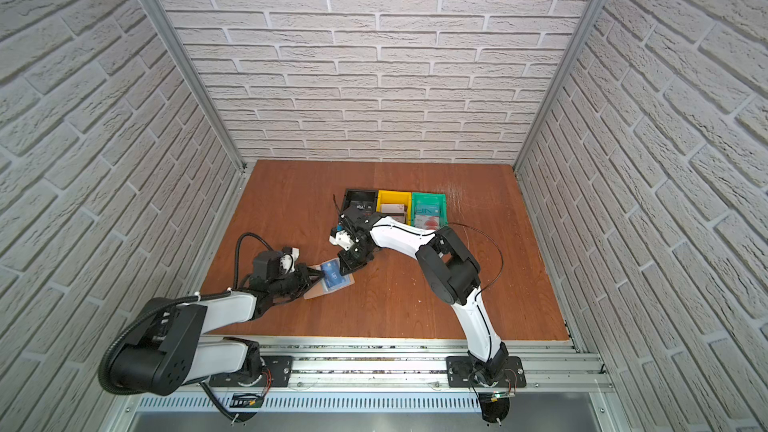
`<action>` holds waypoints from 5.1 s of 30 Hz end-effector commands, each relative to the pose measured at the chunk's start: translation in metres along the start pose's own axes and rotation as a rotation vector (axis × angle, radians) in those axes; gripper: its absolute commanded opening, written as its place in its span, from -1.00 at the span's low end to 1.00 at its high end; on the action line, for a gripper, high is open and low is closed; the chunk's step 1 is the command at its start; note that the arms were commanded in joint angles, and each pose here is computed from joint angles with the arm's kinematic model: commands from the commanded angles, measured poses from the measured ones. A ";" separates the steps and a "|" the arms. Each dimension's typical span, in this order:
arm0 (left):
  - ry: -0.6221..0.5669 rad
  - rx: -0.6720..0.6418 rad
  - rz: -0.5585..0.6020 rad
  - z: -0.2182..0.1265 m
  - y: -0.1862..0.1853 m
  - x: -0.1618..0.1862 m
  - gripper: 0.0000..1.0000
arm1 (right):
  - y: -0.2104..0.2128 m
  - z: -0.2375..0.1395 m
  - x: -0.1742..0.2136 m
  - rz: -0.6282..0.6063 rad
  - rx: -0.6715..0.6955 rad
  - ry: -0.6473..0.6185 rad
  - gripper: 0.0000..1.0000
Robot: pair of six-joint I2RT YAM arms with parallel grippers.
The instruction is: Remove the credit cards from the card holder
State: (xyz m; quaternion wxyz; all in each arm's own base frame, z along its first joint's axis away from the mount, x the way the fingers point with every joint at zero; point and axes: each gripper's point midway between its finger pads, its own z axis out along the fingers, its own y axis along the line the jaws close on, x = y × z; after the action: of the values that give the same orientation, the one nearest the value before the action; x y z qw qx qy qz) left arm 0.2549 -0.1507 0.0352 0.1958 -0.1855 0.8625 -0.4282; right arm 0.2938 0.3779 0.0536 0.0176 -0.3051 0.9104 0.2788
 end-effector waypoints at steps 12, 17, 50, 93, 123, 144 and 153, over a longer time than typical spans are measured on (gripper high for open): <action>-0.031 -0.007 0.029 -0.004 0.006 0.001 -0.70 | 0.008 0.018 -0.014 -0.010 -0.061 0.000 -0.66; -0.036 -0.012 0.023 -0.004 0.011 0.003 -0.69 | -0.002 0.028 -0.008 0.006 -0.039 0.022 -0.66; -0.018 0.031 -0.009 0.010 0.018 0.003 -0.84 | -0.026 0.042 0.011 0.078 0.021 0.074 -0.67; 0.020 -0.077 -0.014 0.013 0.034 0.009 -0.77 | -0.027 0.042 0.014 0.082 0.008 0.075 -0.66; 0.037 -0.089 -0.015 0.020 0.037 0.013 -0.89 | -0.029 0.003 0.006 0.050 0.067 0.020 -0.65; 0.036 -0.080 -0.014 0.021 0.035 0.012 -0.88 | -0.027 0.015 0.009 0.057 0.044 0.040 -0.69; 0.035 -0.060 -0.004 0.022 0.030 0.011 -0.84 | -0.025 0.022 0.012 0.062 0.037 0.055 -0.69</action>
State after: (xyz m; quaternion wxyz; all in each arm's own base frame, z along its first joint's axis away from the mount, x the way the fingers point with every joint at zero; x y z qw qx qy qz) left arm 0.2645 -0.1566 0.0166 0.2013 -0.1766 0.8615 -0.4314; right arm 0.3065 0.3601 0.0263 0.0027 -0.2790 0.9278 0.2477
